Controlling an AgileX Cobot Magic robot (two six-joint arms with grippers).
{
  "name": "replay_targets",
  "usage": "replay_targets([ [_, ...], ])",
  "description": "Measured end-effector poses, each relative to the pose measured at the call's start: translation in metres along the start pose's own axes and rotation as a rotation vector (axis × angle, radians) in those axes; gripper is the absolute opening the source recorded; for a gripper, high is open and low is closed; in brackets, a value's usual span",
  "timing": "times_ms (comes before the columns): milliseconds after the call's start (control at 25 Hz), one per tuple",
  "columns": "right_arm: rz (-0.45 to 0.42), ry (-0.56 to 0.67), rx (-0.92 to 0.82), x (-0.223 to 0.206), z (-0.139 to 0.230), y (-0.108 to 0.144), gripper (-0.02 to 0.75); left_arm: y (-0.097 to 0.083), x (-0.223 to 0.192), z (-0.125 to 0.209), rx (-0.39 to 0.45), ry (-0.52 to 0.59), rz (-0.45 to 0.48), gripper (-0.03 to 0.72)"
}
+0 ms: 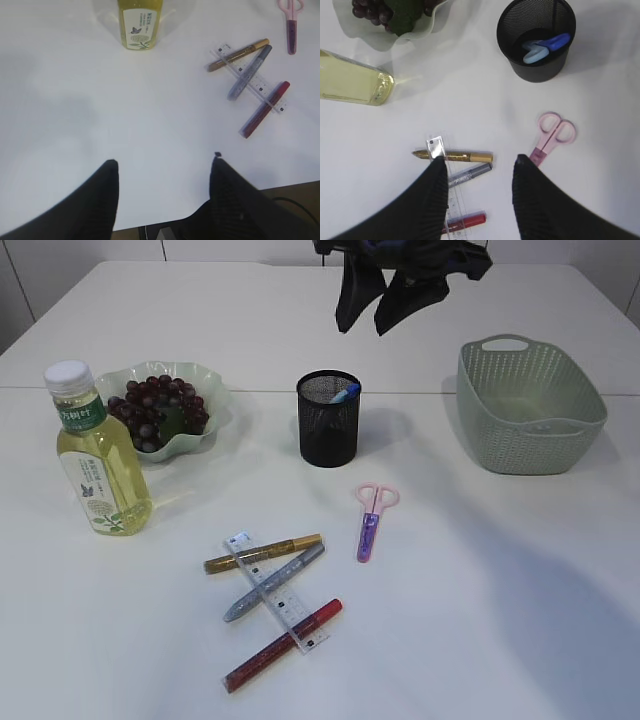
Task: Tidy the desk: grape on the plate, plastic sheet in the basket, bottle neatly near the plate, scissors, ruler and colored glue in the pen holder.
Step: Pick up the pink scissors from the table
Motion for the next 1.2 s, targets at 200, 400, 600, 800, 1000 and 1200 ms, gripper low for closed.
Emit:
replay_targets([
  [200, 0.073, 0.003, 0.005, 0.016, 0.014, -0.012, 0.351, 0.0, 0.0, 0.0, -0.002, 0.0, -0.002, 0.424],
  [400, 0.126, 0.01, -0.008, 0.026, 0.024, -0.021, 0.351, 0.0, 0.0, 0.0, -0.002, 0.0, -0.002, 0.424],
  [600, 0.127, 0.013, -0.013, 0.039, 0.036, -0.021, 0.351, 0.001, 0.0, 0.0, -0.003, 0.0, -0.004, 0.424],
  [800, 0.128, 0.016, -0.017, 0.044, 0.054, -0.022, 0.351, 0.001, 0.0, 0.0, -0.003, 0.0, -0.004, 0.424],
  [1000, 0.113, -0.044, -0.017, 0.038, 0.069, -0.021, 0.351, 0.001, 0.0, 0.0, -0.005, 0.0, -0.004, 0.424],
  [1200, 0.104, -0.135, -0.02, 0.034, 0.082, -0.026, 0.351, 0.001, 0.0, 0.0, -0.005, 0.0, -0.004, 0.424],
])
Point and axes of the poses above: a point on each arm's last joint axis where the gripper is mounted, x pointing back along that axis away from the gripper, y along the wrist's bending axis when the last joint is at zero, z = x × y, the point moved 9 cm from there along -x, pointing out along that axis toward the gripper, and after that the axes turned 1 degree about -x, right-handed, at the moved point
